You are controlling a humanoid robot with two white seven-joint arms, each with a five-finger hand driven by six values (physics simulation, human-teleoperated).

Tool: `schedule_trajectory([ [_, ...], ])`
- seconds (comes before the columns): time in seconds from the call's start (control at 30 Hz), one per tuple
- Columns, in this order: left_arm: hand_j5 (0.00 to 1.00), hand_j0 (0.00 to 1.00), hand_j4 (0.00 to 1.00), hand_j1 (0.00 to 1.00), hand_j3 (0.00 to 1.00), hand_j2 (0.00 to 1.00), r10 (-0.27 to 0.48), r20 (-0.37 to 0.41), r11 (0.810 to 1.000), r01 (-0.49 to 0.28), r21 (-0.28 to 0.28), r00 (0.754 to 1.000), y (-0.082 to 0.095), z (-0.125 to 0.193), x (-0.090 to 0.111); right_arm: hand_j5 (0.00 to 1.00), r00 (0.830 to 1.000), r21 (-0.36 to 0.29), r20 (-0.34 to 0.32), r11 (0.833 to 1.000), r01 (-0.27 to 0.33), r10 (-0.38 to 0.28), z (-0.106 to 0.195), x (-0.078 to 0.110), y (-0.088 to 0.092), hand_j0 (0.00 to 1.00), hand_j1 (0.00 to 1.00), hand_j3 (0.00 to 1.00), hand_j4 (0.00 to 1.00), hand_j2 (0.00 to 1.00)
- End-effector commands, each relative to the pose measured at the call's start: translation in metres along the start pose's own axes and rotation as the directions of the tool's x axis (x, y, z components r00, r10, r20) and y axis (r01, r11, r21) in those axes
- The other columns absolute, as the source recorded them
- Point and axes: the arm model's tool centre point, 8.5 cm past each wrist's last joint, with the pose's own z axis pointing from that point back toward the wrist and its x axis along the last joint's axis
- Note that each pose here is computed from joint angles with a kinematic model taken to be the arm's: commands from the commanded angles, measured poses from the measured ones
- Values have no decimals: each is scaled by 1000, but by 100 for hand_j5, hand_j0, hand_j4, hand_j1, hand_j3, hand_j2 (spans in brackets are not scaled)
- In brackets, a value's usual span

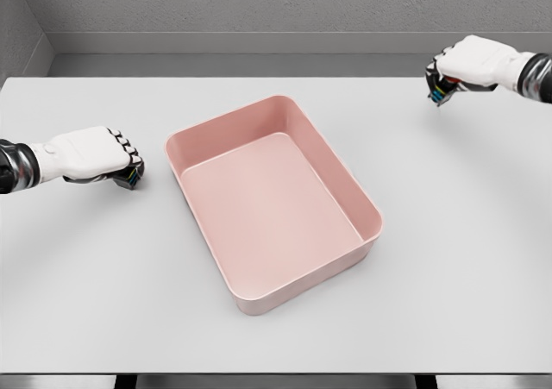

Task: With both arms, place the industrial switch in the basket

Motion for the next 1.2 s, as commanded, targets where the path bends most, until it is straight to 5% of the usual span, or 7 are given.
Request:
schedule_trajectory([
  [0.0,64,64,64,64,64,64,-7,-4,1000,7,-9,1000,-2,0,-1,41,1000,-47,9,999,-25,26,5,2,-17,41,41,41,41,41],
  [0.17,63,63,63,63,63,63,-7,-7,1000,7,-9,1000,-2,1,-2,41,999,-87,29,995,-40,43,5,11,-28,41,41,41,41,41],
  [0.47,42,42,42,42,42,42,-32,-6,999,32,-25,999,-3,1,-2,40,990,-148,120,988,-51,69,0,44,-40,40,40,40,40,40],
  [1.17,41,41,41,41,41,41,-113,71,993,111,33,991,35,30,-14,37,938,-285,283,951,-118,201,28,113,-68,37,37,37,37,37],
])
